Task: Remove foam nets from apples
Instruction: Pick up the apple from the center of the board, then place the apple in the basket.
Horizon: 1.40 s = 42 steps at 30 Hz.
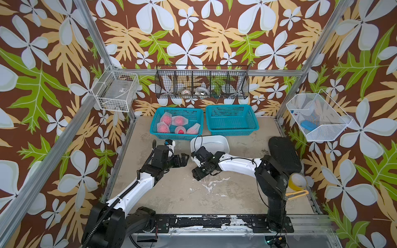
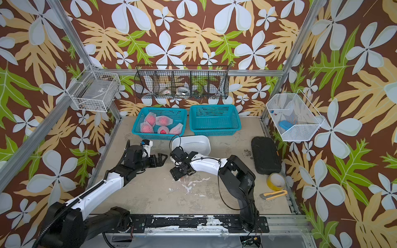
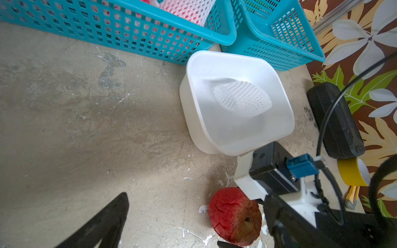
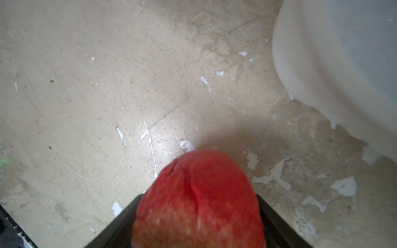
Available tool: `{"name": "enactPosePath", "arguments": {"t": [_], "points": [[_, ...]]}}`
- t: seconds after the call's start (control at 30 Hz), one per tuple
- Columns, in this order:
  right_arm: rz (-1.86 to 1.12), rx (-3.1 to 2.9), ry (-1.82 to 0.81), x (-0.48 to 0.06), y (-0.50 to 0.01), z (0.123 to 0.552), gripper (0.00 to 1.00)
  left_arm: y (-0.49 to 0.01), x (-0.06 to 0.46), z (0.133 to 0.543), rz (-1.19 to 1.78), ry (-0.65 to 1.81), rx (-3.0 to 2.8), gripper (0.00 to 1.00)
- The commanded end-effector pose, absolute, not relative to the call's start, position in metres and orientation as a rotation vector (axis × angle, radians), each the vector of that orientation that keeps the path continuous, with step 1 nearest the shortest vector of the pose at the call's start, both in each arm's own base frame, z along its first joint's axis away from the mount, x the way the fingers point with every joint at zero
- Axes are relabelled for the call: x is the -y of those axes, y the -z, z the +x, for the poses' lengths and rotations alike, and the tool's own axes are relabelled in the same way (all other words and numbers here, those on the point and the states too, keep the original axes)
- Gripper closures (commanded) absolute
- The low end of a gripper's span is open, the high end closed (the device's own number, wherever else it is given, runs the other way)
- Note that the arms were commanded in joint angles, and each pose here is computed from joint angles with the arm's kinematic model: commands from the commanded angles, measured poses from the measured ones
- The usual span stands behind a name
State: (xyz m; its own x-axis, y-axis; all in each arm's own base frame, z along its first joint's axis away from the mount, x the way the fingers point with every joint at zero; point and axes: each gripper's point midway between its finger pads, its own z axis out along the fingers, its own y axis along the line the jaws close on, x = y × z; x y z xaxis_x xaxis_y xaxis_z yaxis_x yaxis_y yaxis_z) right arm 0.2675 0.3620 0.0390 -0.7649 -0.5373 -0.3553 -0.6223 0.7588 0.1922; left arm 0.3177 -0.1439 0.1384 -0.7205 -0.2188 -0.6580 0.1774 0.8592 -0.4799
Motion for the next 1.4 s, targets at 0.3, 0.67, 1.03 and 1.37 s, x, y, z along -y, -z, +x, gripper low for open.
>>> {"name": "enactPosePath", "arguments": {"t": [0.3, 0.67, 1.03, 1.37], "points": [[-0.931, -2.583, -0.452, -0.371, -0.063, 0.278, 0.51, -0.146, 0.144, 0.323, -0.023, 0.672, -2.253, 0.00], [-0.517, -2.337, -0.481, -0.312, -0.213, 0.421, 0.55, -0.198, 0.156, 0.347, -0.071, 0.762, -2.063, 0.00], [0.002, -2.358, -0.214, -0.152, -0.179, 0.617, 0.56, -0.238, 0.173, 0.431, -0.044, 0.622, -1.992, 0.00], [0.056, -2.385, -0.228, -0.125, -0.119, 0.633, 0.54, -0.215, 0.184, 0.505, 0.028, 0.516, -2.089, 0.03]]}}
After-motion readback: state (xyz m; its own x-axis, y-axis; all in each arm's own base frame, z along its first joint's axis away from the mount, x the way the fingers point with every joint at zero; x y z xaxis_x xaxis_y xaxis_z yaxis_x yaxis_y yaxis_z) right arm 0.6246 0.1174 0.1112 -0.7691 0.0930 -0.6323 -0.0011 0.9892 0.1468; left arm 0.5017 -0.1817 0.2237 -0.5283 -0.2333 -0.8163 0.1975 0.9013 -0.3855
